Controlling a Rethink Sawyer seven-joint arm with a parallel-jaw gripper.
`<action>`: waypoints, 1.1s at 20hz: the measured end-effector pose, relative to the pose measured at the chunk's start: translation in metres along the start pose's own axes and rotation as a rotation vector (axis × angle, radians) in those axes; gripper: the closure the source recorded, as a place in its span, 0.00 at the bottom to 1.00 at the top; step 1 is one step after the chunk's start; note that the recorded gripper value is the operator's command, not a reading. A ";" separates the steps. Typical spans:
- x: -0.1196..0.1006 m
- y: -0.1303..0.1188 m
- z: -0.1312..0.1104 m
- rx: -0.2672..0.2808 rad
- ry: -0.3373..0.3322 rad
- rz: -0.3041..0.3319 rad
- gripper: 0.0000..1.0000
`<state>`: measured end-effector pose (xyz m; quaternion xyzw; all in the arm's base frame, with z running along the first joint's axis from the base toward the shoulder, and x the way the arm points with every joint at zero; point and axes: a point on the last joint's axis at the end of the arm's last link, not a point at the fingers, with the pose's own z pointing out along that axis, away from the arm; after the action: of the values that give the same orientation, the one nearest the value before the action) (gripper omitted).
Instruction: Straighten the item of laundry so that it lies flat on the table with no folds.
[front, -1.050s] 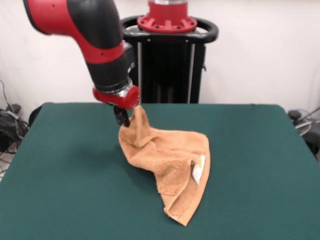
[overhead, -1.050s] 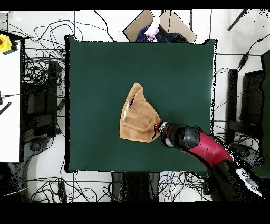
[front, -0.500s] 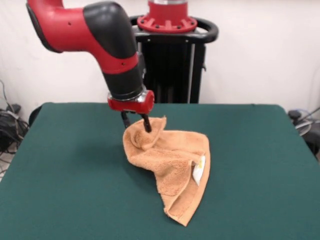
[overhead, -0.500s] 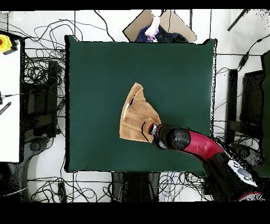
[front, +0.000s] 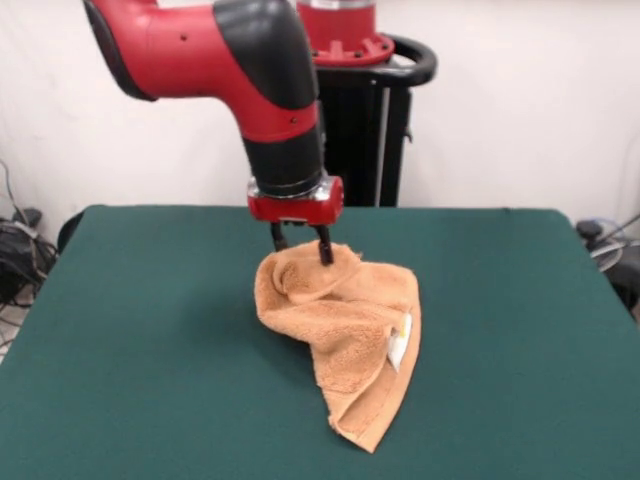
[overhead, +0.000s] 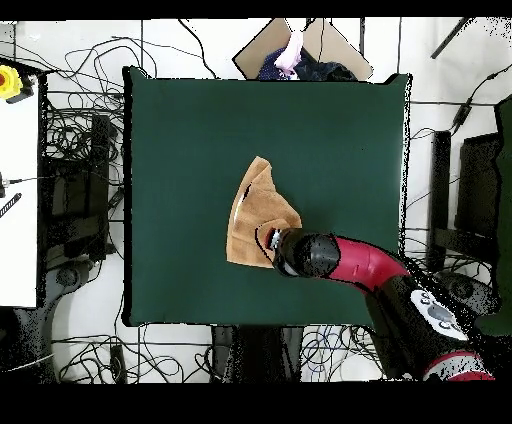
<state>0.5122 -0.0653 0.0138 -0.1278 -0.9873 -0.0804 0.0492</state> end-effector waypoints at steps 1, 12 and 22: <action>-0.001 0.003 -0.002 0.003 -0.004 -0.007 0.00; -0.013 0.049 -0.025 0.020 -0.053 -0.064 0.00; -0.019 0.088 -0.027 0.040 -0.174 -0.144 1.00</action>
<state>0.5556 0.0098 0.0507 -0.0619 -0.9959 -0.0526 -0.0399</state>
